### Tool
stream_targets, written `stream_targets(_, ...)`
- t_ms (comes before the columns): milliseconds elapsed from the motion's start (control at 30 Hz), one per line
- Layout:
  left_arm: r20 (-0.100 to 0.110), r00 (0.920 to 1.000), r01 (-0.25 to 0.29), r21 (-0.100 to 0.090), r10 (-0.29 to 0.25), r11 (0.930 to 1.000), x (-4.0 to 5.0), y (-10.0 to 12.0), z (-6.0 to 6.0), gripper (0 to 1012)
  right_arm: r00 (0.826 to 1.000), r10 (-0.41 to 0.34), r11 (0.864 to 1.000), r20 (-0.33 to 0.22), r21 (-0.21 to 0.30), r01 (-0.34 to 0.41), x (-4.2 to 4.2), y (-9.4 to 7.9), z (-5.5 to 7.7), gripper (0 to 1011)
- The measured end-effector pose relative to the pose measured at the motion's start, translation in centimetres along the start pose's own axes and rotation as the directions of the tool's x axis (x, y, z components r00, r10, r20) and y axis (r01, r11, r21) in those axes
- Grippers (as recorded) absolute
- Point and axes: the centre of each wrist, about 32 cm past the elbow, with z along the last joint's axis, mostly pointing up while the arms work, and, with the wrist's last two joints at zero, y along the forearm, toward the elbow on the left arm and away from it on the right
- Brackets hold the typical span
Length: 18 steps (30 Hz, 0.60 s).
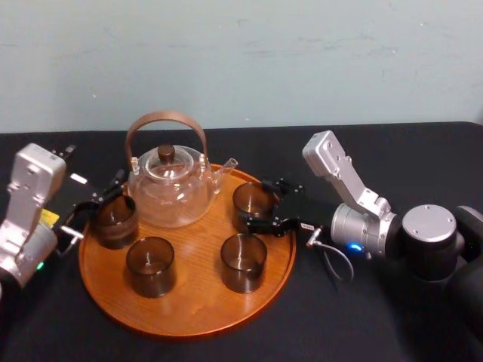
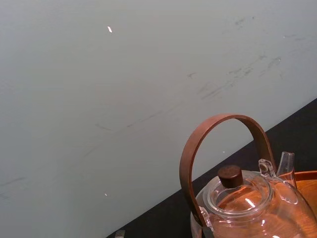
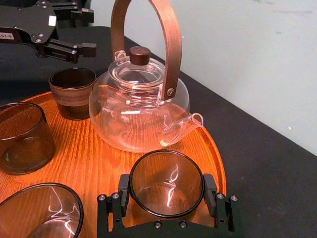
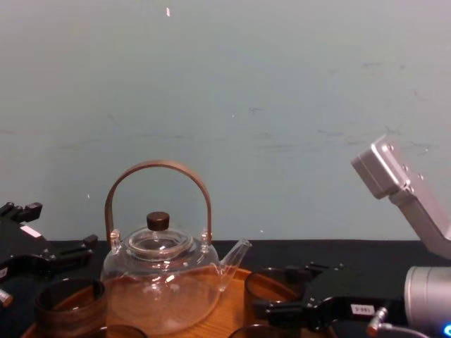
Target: Pick up the glass from the table and place it on the tray.
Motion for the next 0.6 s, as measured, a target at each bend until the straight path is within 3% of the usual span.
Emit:
stream_targets(433,0.000,1.0000,0.000,0.000,0.000,1.0000,0.00,0.00,0.00,1002,1.000,-0.003,1.000,0.004,-0.003,0.003,-0.03,0.04,-0.01,904)
stream_targets(600,0.000,1.0000,0.000,0.000,0.000,1.0000,0.00,0.00,0.00,1001,1.000,-0.002,1.000,0.004,-0.005,0.002,-0.03,0.01,-0.04,1000)
